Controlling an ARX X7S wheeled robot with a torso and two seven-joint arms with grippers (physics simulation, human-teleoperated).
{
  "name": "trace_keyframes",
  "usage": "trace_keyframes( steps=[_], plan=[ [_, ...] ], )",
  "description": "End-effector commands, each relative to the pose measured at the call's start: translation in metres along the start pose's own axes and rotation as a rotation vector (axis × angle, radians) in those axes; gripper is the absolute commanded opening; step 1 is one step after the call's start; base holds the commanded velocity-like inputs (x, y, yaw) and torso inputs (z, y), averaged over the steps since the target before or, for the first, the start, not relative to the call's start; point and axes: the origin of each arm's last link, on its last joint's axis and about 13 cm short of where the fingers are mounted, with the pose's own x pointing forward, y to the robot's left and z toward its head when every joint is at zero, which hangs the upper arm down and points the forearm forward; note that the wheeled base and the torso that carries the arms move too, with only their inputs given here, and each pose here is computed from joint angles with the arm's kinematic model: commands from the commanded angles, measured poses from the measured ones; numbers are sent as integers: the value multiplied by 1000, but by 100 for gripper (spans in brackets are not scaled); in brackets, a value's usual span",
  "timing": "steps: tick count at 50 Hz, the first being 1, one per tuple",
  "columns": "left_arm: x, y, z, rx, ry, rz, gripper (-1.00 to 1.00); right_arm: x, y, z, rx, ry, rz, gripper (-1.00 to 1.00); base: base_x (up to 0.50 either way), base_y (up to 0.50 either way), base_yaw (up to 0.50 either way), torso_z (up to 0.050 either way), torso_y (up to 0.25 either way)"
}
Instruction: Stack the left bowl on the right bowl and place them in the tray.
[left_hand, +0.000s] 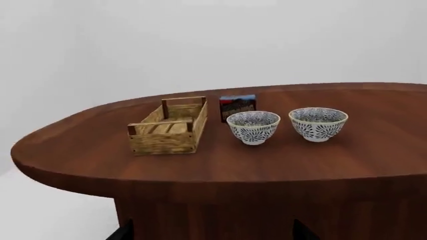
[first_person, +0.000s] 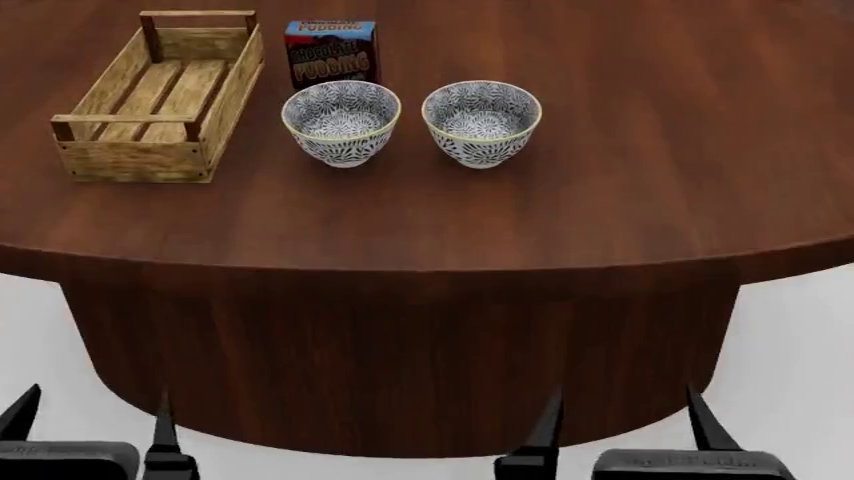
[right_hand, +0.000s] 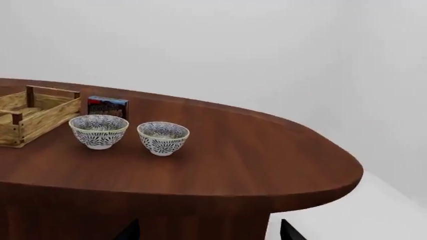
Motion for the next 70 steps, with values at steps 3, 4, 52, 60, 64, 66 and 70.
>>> trace_keyframes(
  steps=[3,4,52,60,64,66,70],
  plan=[
    [9,19,57,69,-127,93,100,-7,-38,56,-101,-49,-144,100,0,0,0,0,0],
    [13,25,67,57,-142,113,100,-8,-45,64,-83,-52,-184,100,0,0,0,0,0],
    [2,34,80,-39,-153,145,100,-23,-43,82,-71,-109,-278,100,-4,394,0,0,0],
    [-1,30,77,-40,-151,126,100,-25,-40,81,-49,-104,-253,100,32,321,0,0,0],
    [-2,31,77,-39,-152,128,100,-25,-41,81,-25,-88,-258,100,463,0,0,0,0],
    [-3,31,77,-39,-151,127,100,-25,-40,81,-24,-84,-252,100,500,0,0,0,0],
    [-3,31,77,-39,-152,127,100,-24,-41,80,-26,-83,-254,100,500,0,0,0,0]
  ],
)
